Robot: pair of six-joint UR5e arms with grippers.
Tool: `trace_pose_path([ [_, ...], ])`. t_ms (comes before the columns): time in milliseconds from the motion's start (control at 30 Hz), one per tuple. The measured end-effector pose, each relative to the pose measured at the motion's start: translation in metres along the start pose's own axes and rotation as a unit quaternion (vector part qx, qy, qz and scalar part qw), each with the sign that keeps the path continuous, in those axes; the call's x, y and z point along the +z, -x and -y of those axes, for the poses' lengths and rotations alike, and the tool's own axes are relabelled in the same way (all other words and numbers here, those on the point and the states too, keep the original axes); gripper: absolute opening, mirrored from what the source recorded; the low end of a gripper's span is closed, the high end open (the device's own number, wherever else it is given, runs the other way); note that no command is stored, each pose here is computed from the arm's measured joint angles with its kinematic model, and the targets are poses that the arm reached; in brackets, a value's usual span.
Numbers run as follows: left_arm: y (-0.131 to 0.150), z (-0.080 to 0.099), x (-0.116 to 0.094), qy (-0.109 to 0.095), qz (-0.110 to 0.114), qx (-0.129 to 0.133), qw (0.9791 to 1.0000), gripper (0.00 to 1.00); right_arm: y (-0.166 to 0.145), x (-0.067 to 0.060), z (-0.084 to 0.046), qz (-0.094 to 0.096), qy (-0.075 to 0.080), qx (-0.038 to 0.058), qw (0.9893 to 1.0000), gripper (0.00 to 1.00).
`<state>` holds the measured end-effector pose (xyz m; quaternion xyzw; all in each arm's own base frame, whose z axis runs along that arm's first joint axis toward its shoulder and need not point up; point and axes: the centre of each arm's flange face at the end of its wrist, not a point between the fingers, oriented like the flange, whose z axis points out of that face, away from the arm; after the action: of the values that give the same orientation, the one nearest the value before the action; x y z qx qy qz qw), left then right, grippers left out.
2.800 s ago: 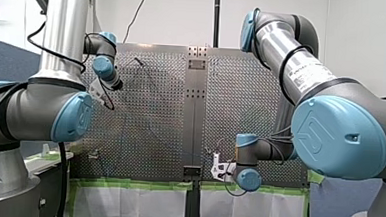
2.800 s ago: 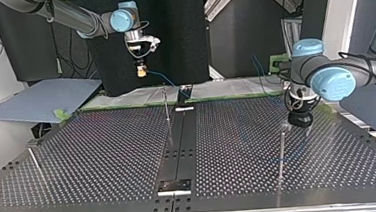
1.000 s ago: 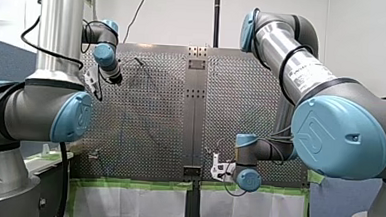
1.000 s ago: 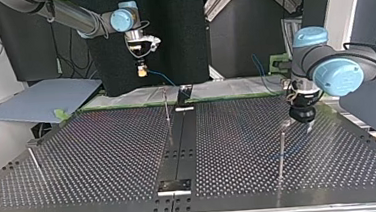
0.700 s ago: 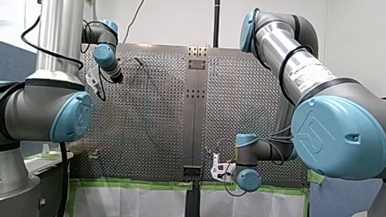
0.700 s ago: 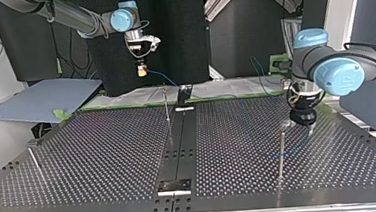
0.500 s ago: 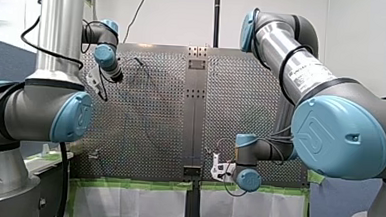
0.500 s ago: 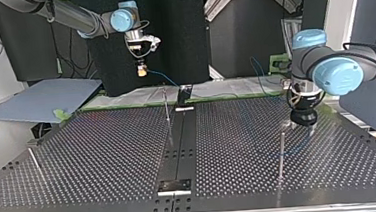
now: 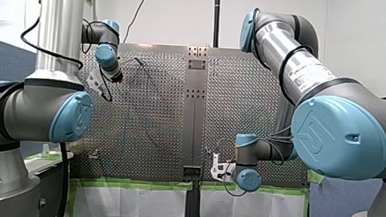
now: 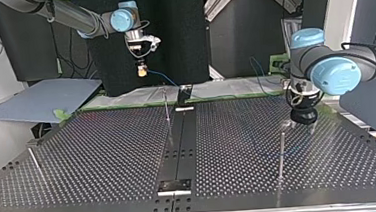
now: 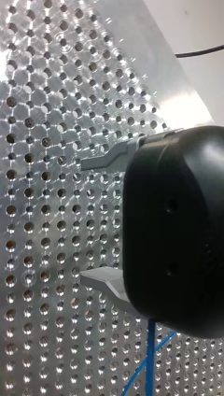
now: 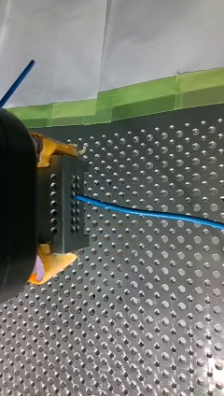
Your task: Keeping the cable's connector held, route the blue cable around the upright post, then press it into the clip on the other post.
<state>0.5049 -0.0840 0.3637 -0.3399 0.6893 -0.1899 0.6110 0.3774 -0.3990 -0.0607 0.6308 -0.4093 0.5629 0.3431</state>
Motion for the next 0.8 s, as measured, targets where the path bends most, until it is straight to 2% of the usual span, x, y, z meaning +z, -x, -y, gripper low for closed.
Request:
trace_pose_path([
  [233,-0.003,-0.002,-0.005,0.015,-0.011,-0.032,0.9993,1.00,0.000,0.000,0.000,0.000,0.000,0.0001,1.0000,0.00],
  [400,-0.006,0.000,-0.007,0.015,-0.019,-0.046,0.9987,1.00,0.000,0.000,0.000,0.000,0.000,0.0006,1.0000,0.00],
  [600,-0.008,-0.002,-0.010,0.026,-0.026,-0.024,0.9990,1.00,0.000,0.000,0.000,0.000,0.000,0.0008,1.0000,0.00],
  [800,-0.007,-0.008,-0.015,0.058,-0.025,0.007,0.9980,1.00,0.000,0.000,0.000,0.001,0.000,0.0008,1.0000,0.00],
])
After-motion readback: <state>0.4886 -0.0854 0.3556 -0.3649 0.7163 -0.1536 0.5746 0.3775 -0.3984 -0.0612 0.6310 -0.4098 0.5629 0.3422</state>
